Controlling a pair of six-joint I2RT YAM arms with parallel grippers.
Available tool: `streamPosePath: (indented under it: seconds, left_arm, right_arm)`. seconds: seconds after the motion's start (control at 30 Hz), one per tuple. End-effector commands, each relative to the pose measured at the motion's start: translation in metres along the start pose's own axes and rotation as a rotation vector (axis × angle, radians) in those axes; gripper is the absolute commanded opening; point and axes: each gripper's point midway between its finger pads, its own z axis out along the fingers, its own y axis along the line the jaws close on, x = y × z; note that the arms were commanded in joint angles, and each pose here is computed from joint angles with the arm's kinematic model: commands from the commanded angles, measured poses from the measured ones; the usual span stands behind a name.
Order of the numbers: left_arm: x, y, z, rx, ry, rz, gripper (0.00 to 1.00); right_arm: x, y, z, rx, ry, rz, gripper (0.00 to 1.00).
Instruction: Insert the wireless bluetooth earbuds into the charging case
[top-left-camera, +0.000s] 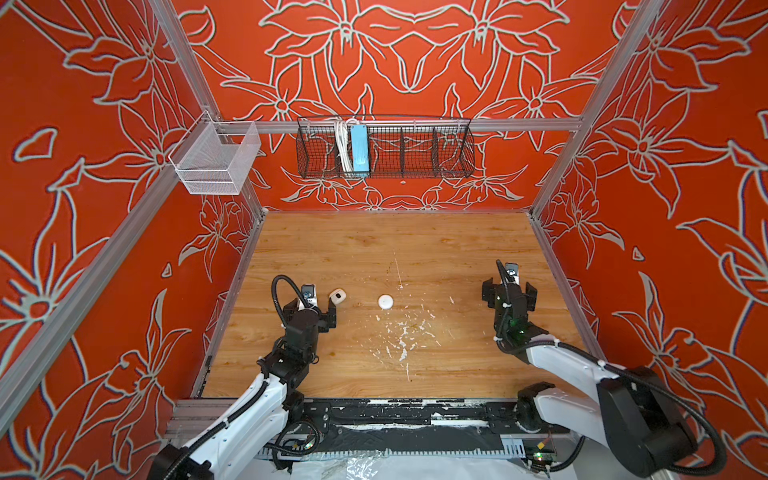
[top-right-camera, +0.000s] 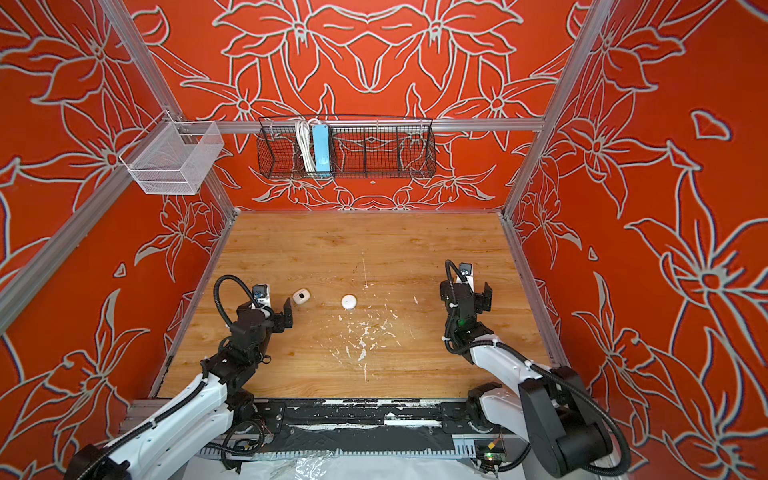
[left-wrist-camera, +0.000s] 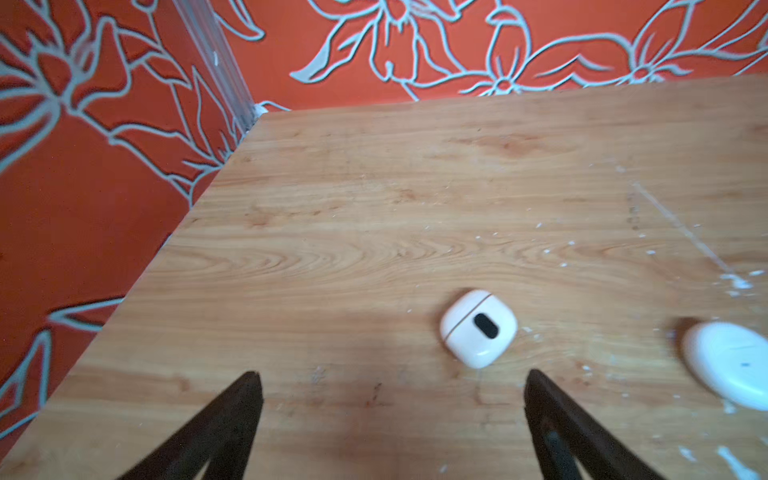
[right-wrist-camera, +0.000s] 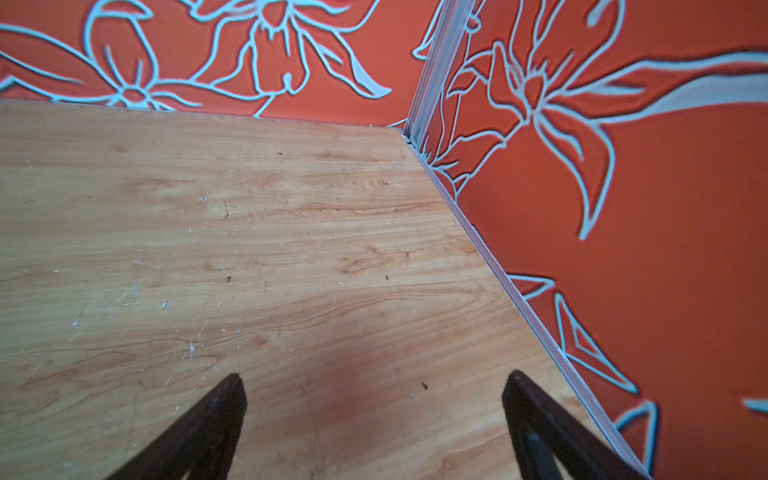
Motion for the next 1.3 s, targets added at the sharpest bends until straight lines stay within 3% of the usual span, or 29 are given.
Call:
streamPosePath:
  seconds: [0.0,0.13,0.23,0.3,0.33,0.5,0.67,0.87,0.97,1.07,1.27]
  left_arm:
    - [-0.021,0.008,0.009,-0.049,-0.046,0.001,0.98]
    - [-0.027,0.002,0.02,-0.014,-0.092,0.007,0.98]
    - [-0.03,0.018,0.032,-0.028,-0.096,-0.081,0.98]
    - [-0.018,0.029,0.049,-0.035,-0.032,-0.15,0.98]
    - [-0.015,0.029,0.055,-0.019,0.001,-0.166,0.98]
    - [-0.012,0.012,0.083,0.069,0.117,-0.125,0.98]
    - [-0.011,0.014,0.087,0.085,0.134,-0.15,0.98]
    - [-0.008,0.015,0.061,0.11,0.009,-0.169,0.98]
    - [-0.003,-0.002,0.068,0.168,-0.044,-0.102,0.97]
    - [-0.001,-0.003,0.075,0.172,0.069,-0.105,0.97]
    - [-0.002,0.004,0.081,0.179,0.081,-0.149,0.97]
  right_arm:
    - [0.001,-0.001,0.013,0.013,-0.058,-0.024,0.99]
    - [0.012,0.008,0.032,-0.086,0.006,0.01,0.98]
    - [0.025,0.008,0.039,-0.168,0.051,0.062,0.98]
    - [0.024,0.012,0.041,-0.209,-0.004,0.08,0.98]
    - [0.027,0.012,0.04,-0.209,0.031,0.072,0.98]
    - [0.028,0.012,0.039,-0.212,0.043,0.069,0.98]
    - [0.026,0.013,0.04,-0.215,0.031,0.066,0.98]
    - [0.027,0.012,0.04,-0.212,0.041,0.065,0.98]
    - [0.026,0.012,0.04,-0.213,0.037,0.065,0.98]
    - [0.027,0.012,0.04,-0.213,0.038,0.064,0.98]
    - [0.027,0.013,0.04,-0.213,0.037,0.065,0.98]
